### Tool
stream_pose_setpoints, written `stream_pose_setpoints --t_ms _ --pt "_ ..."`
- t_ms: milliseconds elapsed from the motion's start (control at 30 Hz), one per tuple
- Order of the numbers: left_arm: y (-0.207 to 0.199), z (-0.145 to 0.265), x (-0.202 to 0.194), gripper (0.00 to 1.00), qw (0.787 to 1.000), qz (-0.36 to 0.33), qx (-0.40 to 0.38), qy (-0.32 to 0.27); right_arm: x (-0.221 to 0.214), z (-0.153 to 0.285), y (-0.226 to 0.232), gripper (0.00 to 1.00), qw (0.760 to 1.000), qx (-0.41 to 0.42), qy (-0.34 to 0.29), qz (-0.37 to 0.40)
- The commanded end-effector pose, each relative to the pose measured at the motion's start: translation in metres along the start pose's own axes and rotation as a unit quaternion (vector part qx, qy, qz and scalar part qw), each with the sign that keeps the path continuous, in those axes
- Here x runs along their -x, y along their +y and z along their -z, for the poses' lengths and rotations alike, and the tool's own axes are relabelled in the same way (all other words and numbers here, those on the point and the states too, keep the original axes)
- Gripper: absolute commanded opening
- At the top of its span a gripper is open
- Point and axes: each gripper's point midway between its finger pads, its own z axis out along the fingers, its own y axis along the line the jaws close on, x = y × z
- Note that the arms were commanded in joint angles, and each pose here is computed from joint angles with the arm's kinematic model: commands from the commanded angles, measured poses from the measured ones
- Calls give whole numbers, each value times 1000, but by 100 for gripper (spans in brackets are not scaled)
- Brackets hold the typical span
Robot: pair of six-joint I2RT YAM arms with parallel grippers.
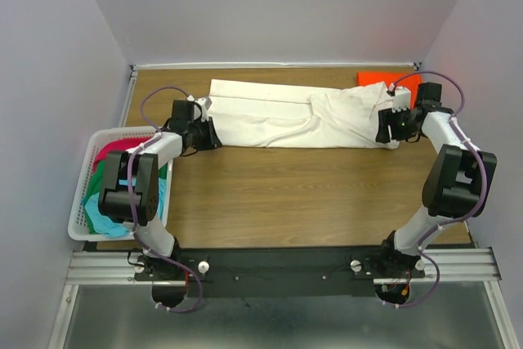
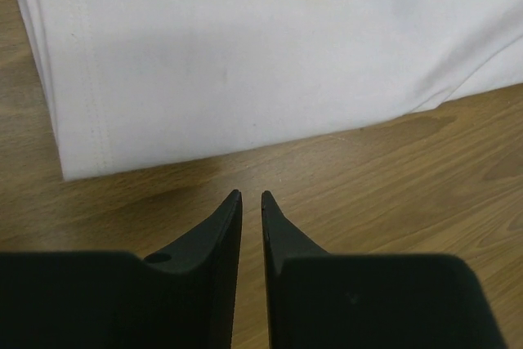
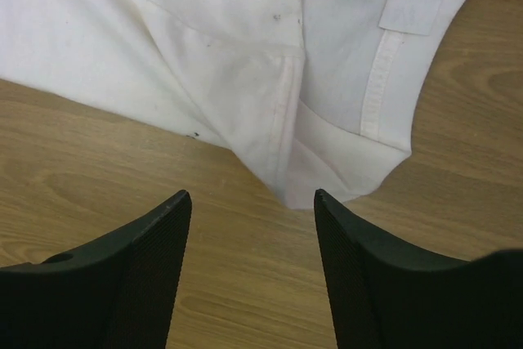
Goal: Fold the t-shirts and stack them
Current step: Fold the tshirt
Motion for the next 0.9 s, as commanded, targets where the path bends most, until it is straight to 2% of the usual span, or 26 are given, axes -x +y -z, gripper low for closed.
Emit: stream_pose_setpoints --t_ms 0,133,333,633,733,867 --pt "-6 -2 9 23 1000 16 -13 2 -5 -10 3 67 999 26 8 -29" --pt "-7 -7 23 22 1000 17 -13 -3 -11 -26 -3 61 999 27 26 -39" --pt "-4 -16 37 22 1000 28 -6 -10 -8 -26 -11 60 999 20 22 -41" --pt "16 -38 23 22 999 40 22 19 -9 -35 -7 55 998 42 22 -51" --pt "20 -40 12 22 998 41 28 33 -11 -38 -6 48 997 46 25 -55" --pt "23 -43 5 20 998 43 29 43 -8 -34 -13 28 998 30 23 -52"
